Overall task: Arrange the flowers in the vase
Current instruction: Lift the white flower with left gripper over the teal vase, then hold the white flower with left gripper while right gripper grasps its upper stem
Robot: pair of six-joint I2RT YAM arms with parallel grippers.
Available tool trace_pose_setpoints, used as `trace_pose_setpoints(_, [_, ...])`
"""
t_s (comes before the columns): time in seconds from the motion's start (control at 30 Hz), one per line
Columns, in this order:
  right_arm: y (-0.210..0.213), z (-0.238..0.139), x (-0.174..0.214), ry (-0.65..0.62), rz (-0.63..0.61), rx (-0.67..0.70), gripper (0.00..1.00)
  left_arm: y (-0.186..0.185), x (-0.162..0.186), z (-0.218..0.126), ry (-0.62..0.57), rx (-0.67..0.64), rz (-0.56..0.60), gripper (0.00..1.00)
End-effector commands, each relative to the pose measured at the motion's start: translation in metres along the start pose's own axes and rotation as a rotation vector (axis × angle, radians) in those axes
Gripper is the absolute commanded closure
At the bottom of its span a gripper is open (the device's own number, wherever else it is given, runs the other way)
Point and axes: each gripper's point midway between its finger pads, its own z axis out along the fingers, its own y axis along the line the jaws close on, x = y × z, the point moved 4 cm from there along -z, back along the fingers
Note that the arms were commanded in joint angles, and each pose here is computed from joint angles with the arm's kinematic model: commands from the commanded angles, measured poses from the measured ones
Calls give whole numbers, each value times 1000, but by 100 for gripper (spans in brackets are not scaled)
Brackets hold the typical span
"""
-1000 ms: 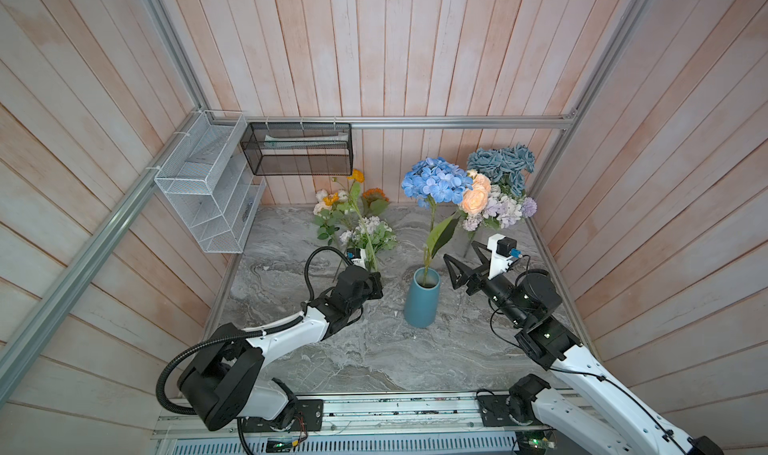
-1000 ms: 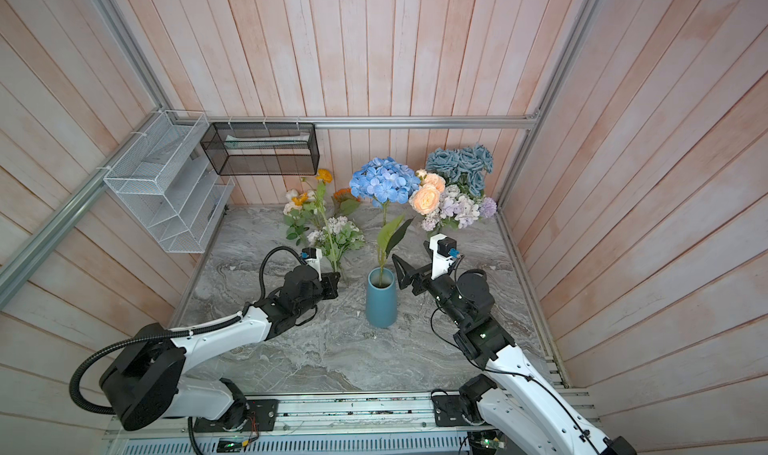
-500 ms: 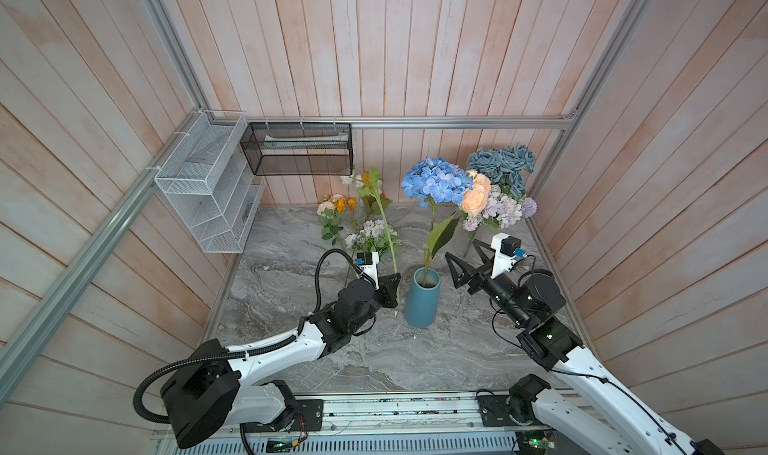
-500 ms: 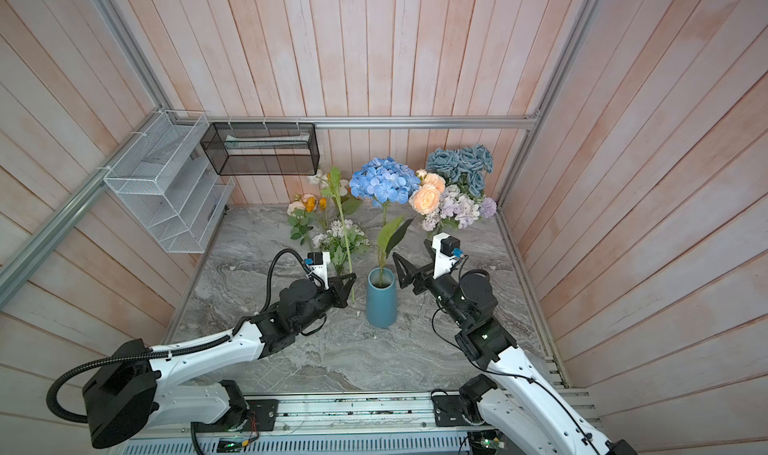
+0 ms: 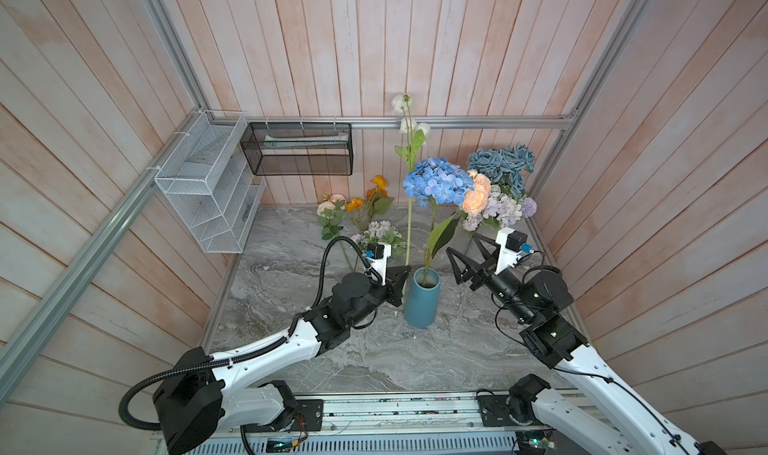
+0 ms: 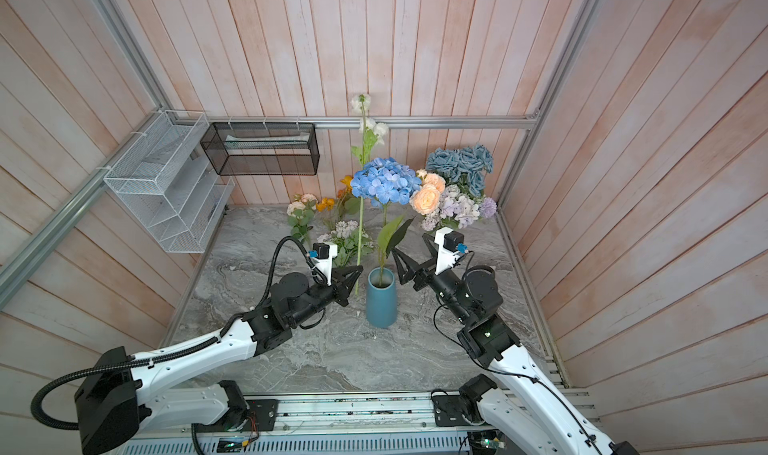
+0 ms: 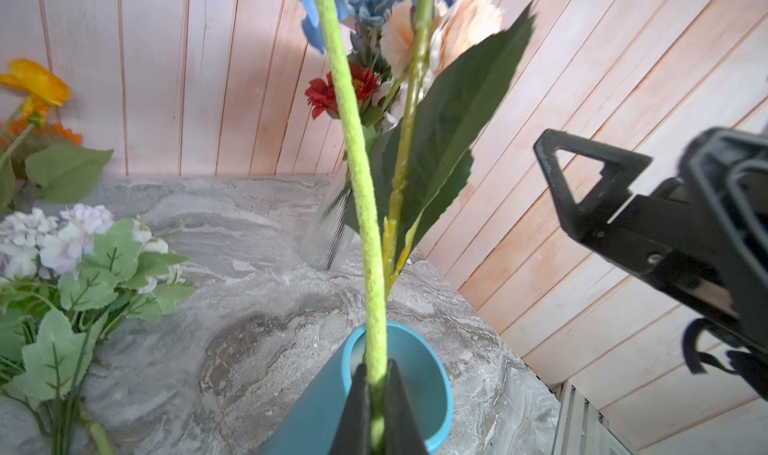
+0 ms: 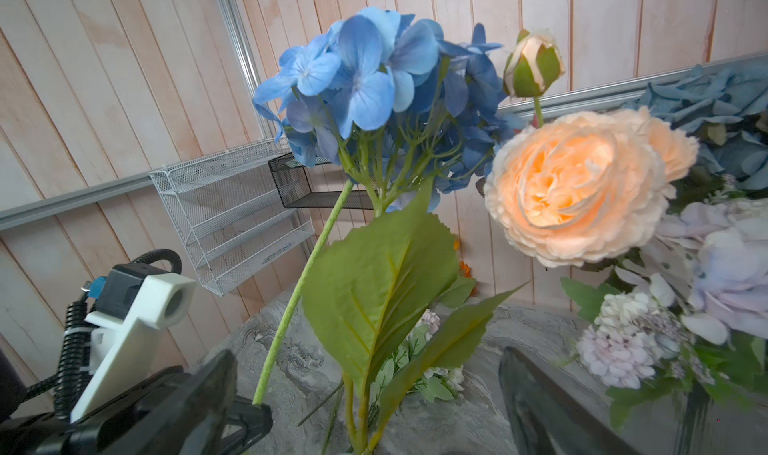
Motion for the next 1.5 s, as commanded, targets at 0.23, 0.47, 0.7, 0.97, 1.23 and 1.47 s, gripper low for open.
trace_pose_setpoints(0.23, [54, 26, -50, -41, 6, -292, 17, -9, -58, -39, -212, -37, 186, 100])
trace_pose_setpoints(0.47, [95, 48, -68, -53, -25, -461, 20, -12, -57, -54, -260, -9, 297, 100])
trace_pose_setpoints(0.7, [116, 65, -77, -54, -38, -553, 20, -15, -38, -53, -232, 44, 403, 100])
trace_pose_setpoints(0.97, [109, 82, -66, -31, -33, -509, 21, -20, -20, -57, -241, 83, 450, 100])
trace_pose_setpoints(1.23, [110, 88, -62, -25, -23, -516, 35, -30, -9, -59, -240, 115, 467, 100])
trace_pose_setpoints(1.47, [110, 82, -66, -43, -28, -518, 83, -29, -9, -58, -238, 108, 460, 100])
